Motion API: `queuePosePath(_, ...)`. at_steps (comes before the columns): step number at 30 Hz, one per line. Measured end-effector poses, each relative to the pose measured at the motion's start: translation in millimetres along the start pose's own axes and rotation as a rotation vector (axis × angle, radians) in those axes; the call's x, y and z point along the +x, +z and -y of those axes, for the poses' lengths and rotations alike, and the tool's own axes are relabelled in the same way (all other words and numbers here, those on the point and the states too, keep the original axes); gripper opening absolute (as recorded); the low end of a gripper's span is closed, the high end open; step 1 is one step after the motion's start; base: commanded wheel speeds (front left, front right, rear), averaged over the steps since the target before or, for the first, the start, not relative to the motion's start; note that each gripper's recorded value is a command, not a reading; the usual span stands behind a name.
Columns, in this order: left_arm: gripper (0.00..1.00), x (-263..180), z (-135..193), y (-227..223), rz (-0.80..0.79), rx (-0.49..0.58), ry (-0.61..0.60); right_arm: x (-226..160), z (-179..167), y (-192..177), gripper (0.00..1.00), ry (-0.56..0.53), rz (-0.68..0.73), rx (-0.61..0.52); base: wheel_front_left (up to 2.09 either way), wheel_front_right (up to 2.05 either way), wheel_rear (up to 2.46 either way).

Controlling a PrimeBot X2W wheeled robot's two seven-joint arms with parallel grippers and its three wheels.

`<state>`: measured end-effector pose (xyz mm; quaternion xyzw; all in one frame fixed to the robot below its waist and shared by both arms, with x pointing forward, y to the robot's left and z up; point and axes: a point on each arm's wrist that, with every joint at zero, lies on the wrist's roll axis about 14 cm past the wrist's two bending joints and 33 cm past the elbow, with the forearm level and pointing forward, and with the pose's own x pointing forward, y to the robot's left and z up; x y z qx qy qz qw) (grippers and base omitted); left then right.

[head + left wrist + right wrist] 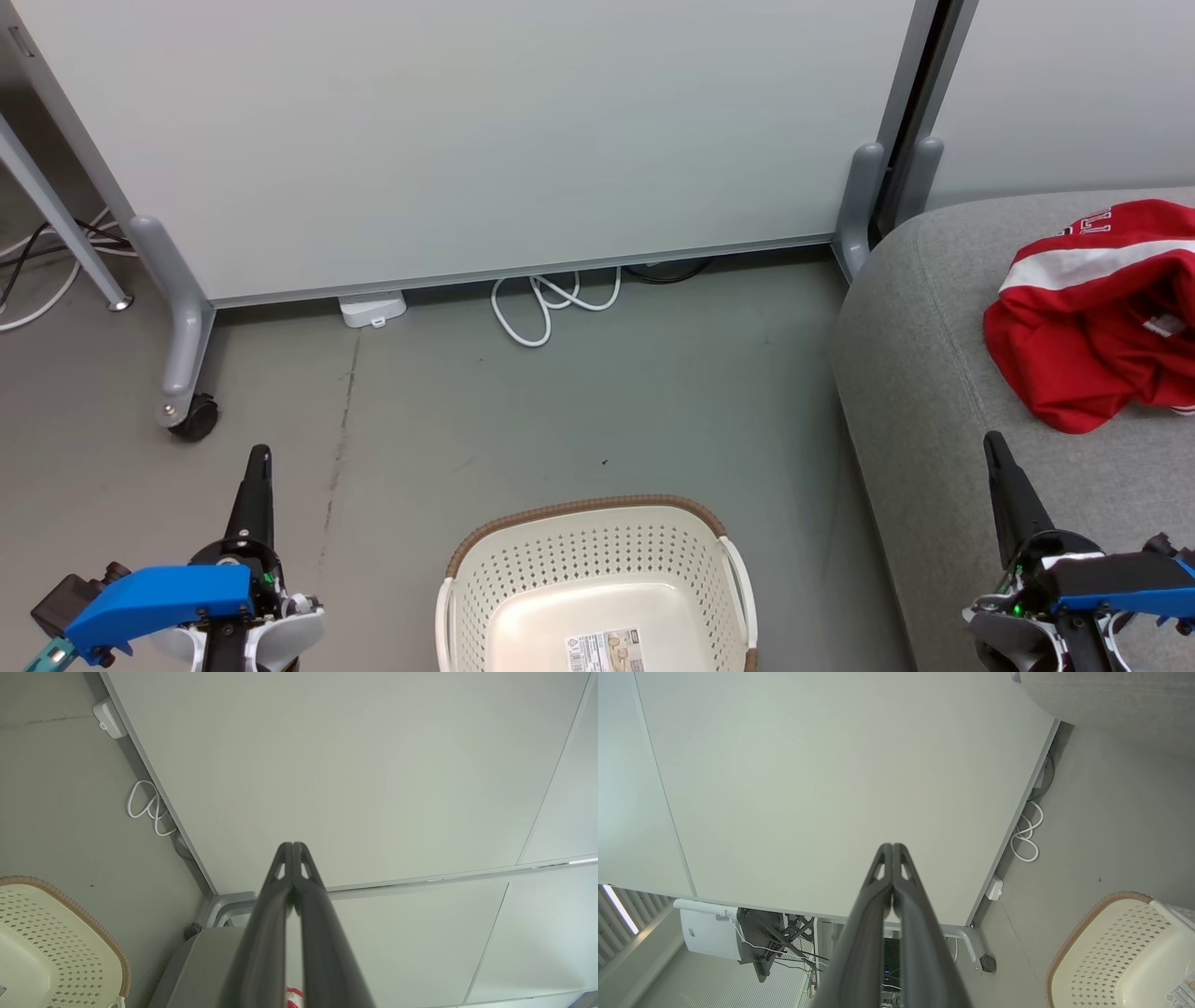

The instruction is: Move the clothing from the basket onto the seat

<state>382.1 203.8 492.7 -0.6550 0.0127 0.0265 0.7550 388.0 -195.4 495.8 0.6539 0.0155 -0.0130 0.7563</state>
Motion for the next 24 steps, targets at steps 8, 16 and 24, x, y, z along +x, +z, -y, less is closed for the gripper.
queuePosePath(8,0.00,1,3,-1,-0.007,-0.052,-0.011,0,-3,2,0.00,0.011,0.003,0.051,0.00,0.00,0.00)
queuePosePath(16,0.00,3,8,-2,-0.015,-0.107,-0.028,0,-6,3,0.00,0.023,0.000,0.108,0.00,0.00,0.00)
queuePosePath(24,0.00,5,11,-3,-0.021,-0.147,-0.040,-1,-7,5,0.00,0.030,0.002,0.151,0.00,0.00,0.00)
